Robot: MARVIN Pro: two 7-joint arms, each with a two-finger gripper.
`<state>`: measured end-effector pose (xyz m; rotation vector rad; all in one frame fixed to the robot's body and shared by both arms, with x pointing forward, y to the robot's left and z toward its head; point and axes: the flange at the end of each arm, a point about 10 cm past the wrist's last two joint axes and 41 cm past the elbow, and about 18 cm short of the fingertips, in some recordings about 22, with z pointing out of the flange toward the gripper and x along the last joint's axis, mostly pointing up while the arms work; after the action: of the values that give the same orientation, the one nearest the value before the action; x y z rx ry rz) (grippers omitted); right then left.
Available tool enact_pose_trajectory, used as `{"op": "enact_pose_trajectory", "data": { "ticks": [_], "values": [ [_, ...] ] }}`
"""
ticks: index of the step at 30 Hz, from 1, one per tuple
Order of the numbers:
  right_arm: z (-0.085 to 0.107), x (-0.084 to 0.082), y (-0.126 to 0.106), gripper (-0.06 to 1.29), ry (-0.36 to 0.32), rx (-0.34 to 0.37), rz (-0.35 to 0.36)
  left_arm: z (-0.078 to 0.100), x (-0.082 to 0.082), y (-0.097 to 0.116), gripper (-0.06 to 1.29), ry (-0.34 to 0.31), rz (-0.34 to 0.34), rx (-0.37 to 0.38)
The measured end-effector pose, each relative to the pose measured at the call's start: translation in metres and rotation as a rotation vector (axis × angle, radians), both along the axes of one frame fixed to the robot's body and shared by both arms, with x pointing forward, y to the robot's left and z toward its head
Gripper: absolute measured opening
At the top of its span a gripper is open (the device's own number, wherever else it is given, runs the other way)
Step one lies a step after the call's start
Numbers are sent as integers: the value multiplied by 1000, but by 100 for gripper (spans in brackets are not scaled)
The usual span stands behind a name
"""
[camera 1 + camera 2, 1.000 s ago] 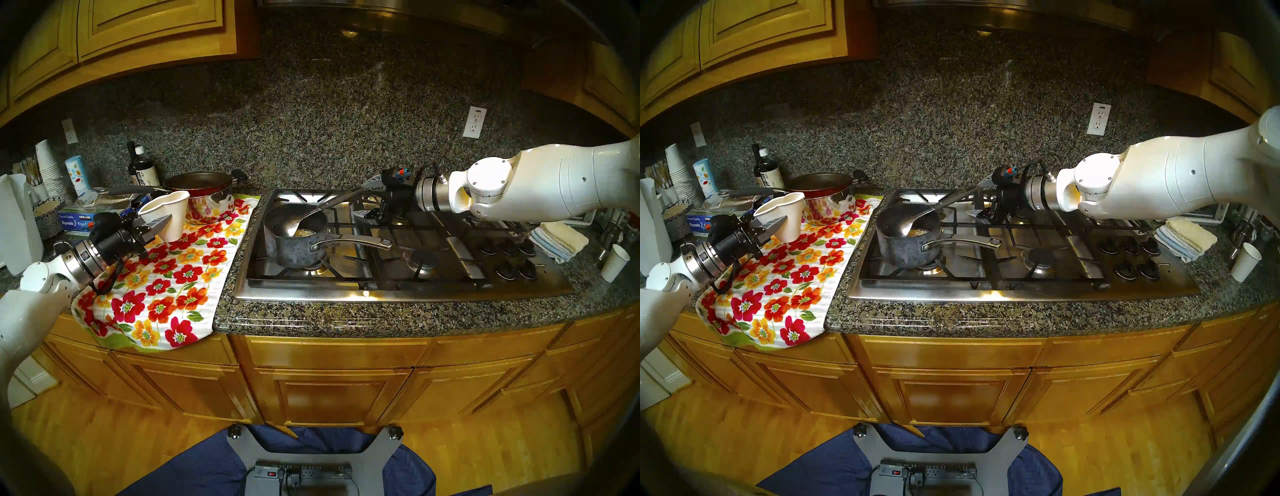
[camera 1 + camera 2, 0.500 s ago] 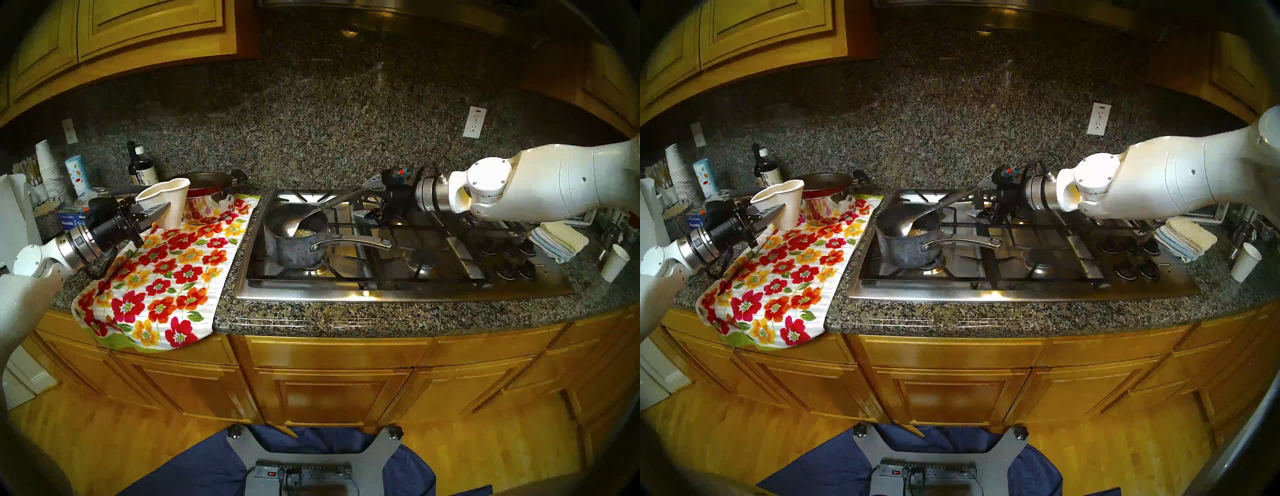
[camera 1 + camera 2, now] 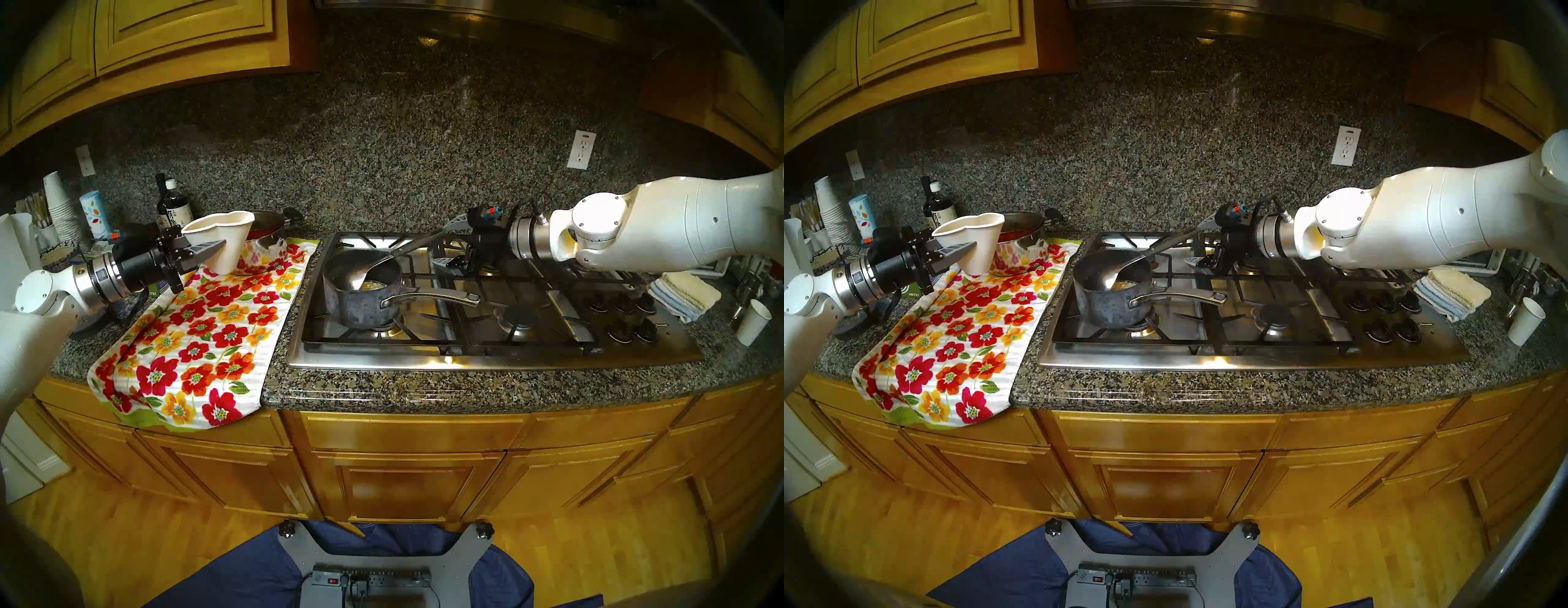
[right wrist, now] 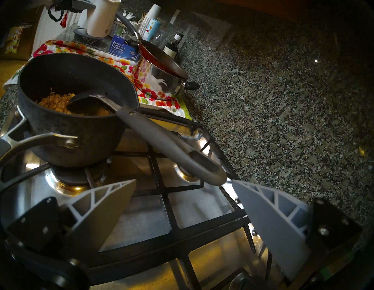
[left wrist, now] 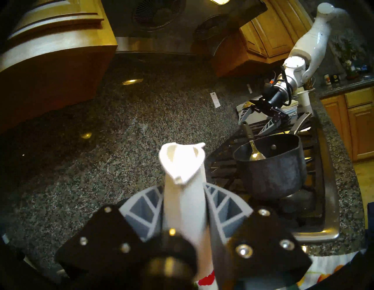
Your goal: Pour oats into pot and stir with a spoon
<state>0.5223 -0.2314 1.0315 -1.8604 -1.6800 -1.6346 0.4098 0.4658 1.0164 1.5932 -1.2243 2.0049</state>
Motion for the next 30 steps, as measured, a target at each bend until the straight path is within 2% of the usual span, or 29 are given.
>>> {"op": "enact_pose_trajectory", "data": {
  "ticks": [15,30],
  "values": [
    [0,0,0,123,0,0,0,22,4,-15,40,20,-118,72],
    [0,0,0,123,1,0,-1,34,13,-40,40,11,-216,118]
  ]
}}
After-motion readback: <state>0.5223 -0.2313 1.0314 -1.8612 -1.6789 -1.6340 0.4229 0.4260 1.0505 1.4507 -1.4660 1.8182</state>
